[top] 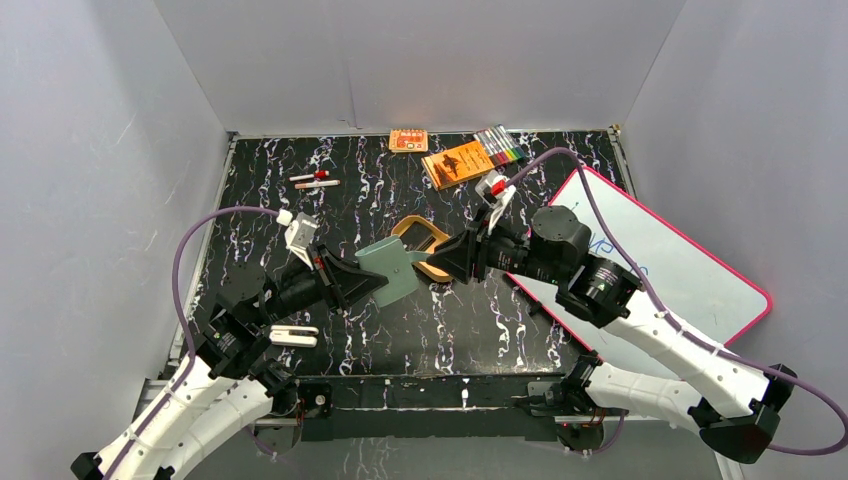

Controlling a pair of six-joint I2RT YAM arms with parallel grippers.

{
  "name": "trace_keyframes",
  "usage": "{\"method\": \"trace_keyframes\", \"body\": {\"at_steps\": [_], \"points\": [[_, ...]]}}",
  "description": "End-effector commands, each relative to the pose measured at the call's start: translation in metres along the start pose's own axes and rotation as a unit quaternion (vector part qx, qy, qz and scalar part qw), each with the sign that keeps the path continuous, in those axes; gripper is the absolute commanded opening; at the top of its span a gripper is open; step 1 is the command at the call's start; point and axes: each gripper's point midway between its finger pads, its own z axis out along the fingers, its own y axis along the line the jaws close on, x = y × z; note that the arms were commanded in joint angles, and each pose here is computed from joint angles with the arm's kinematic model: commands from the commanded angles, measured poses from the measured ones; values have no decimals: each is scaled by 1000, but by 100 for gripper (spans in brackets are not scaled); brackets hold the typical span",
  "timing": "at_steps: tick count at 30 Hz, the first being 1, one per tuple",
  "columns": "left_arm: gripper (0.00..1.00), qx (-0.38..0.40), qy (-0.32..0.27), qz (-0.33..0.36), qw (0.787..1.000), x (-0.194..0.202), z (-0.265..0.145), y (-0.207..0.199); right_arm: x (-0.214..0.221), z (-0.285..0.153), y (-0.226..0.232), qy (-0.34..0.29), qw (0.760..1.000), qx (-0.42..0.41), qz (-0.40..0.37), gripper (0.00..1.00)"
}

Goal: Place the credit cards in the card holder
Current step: Close the card holder.

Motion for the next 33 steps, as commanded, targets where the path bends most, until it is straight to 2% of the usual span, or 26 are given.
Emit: {"method": "trace_keyframes", "body": {"at_steps": [1, 10, 33], "points": [[0, 34, -24, 22, 999, -17, -3, -20, -17, -3, 12, -19, 1000, -22, -6, 40], [0, 37, -26, 22, 999, -20, -4, -23, -12, -3, 10, -8, 1000, -18, -4, 34], [0, 42, -36, 21, 998, -23, -8, -27, -14, -4, 18, -12, 999, -36, 3, 0]]}}
